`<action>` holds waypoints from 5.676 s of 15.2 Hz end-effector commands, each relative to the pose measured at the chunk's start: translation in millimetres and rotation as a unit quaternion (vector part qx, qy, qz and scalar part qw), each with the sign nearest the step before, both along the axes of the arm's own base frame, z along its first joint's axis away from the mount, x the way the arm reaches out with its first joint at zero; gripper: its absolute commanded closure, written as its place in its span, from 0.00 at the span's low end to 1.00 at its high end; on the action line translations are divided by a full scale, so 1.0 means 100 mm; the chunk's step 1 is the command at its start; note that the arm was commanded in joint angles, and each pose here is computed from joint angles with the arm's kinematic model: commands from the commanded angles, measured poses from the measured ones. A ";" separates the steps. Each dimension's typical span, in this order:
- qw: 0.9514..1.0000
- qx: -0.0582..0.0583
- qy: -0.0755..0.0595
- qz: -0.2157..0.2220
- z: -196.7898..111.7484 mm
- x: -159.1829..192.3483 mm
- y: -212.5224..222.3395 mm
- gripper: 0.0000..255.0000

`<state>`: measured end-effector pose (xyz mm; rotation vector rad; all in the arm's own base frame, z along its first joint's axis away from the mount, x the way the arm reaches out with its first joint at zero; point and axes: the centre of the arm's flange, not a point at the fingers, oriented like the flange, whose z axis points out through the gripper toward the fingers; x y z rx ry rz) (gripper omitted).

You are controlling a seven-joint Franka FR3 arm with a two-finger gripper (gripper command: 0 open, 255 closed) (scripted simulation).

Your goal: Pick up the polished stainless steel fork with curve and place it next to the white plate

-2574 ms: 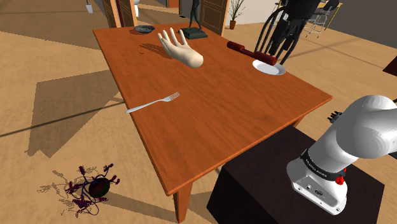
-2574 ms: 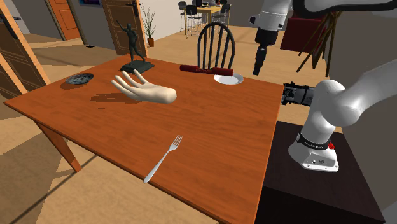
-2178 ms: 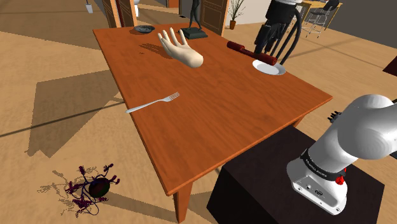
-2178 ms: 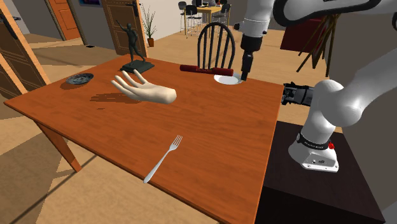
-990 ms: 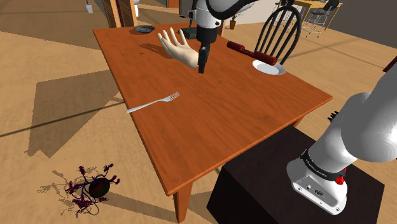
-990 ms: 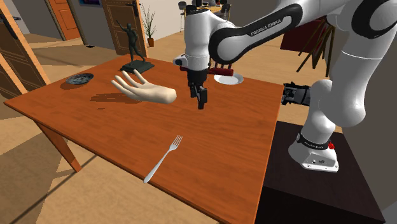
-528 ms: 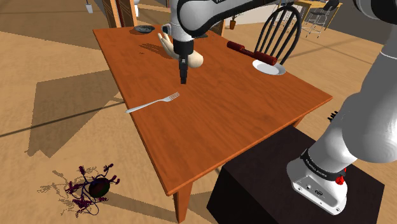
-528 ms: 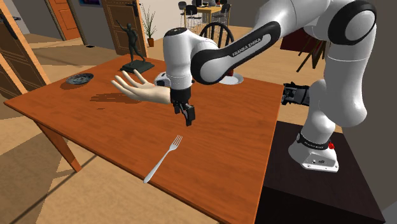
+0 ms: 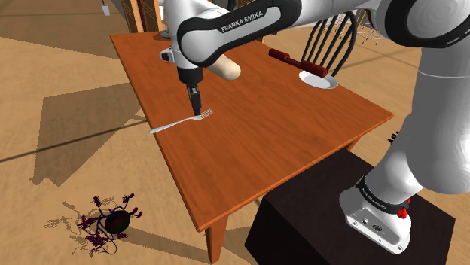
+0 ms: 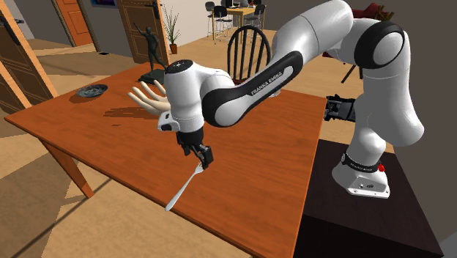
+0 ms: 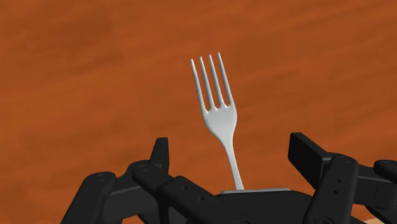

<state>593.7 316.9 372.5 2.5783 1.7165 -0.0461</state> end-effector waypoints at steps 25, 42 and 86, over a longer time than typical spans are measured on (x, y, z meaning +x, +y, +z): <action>1.000 -0.001 0.000 0.008 -0.42 0.00 0.04 1.00; 1.000 -0.001 0.000 0.008 0.48 0.00 0.04 1.00; 1.000 -0.001 0.000 0.008 0.54 -1.99 -5.28 1.00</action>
